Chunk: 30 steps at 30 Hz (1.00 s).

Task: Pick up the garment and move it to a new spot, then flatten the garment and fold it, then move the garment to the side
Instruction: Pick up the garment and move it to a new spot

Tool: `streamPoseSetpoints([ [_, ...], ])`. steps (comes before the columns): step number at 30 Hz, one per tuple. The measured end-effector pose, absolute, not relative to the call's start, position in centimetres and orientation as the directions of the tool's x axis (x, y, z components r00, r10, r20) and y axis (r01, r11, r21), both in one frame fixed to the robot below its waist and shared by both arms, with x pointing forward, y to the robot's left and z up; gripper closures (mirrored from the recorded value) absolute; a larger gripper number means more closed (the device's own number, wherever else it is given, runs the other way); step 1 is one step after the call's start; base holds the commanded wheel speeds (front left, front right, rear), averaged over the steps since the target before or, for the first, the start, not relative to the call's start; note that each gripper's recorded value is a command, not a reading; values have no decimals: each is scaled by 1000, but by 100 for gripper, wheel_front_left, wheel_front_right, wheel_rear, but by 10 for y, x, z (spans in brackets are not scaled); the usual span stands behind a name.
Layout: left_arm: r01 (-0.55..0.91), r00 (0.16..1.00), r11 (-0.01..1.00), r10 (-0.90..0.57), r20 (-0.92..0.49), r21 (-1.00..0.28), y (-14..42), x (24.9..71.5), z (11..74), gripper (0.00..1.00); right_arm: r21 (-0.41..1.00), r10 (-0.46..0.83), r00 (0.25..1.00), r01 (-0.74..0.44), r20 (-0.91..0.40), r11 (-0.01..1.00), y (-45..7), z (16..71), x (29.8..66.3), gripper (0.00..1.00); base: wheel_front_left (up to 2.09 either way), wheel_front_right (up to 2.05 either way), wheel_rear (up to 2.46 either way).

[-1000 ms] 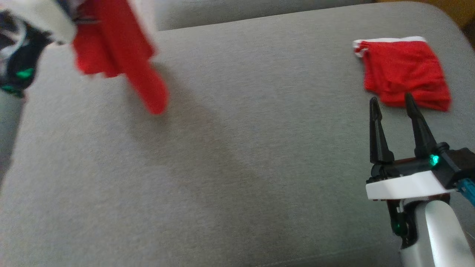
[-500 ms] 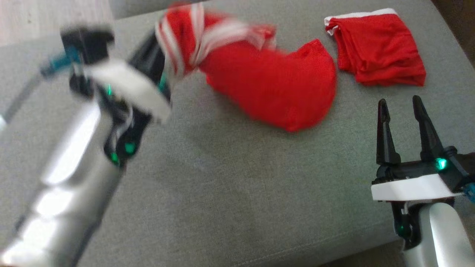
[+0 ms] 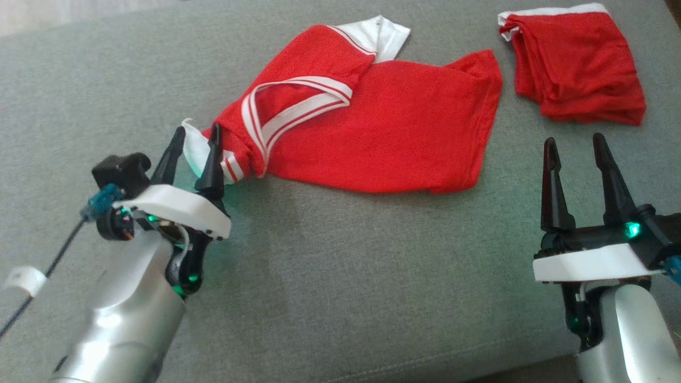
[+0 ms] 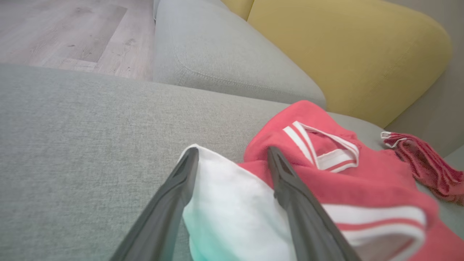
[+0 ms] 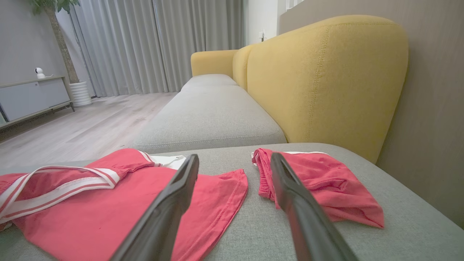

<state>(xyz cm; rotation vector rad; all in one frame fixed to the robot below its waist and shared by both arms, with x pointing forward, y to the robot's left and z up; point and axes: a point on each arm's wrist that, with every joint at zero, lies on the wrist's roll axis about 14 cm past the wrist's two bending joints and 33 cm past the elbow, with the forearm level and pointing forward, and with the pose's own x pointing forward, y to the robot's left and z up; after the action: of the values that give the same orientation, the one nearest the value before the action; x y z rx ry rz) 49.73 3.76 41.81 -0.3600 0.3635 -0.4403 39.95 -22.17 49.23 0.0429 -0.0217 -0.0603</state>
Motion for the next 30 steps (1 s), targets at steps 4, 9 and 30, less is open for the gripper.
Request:
streamPoseSetpoints([
  [4,329,875,843,-442,-197,-426,43,492,431,0,44,-43,999,41,30,998,-216,495,402,0,0,0,0],
  [9,333,894,859,-419,-160,-388,56,474,443,0,35,-17,999,15,41,999,-207,500,401,0,0,0,0],
  [30,162,977,937,-195,-81,-309,124,359,465,0,87,79,997,-76,-21,993,-171,482,350,0,0,0,0],
])
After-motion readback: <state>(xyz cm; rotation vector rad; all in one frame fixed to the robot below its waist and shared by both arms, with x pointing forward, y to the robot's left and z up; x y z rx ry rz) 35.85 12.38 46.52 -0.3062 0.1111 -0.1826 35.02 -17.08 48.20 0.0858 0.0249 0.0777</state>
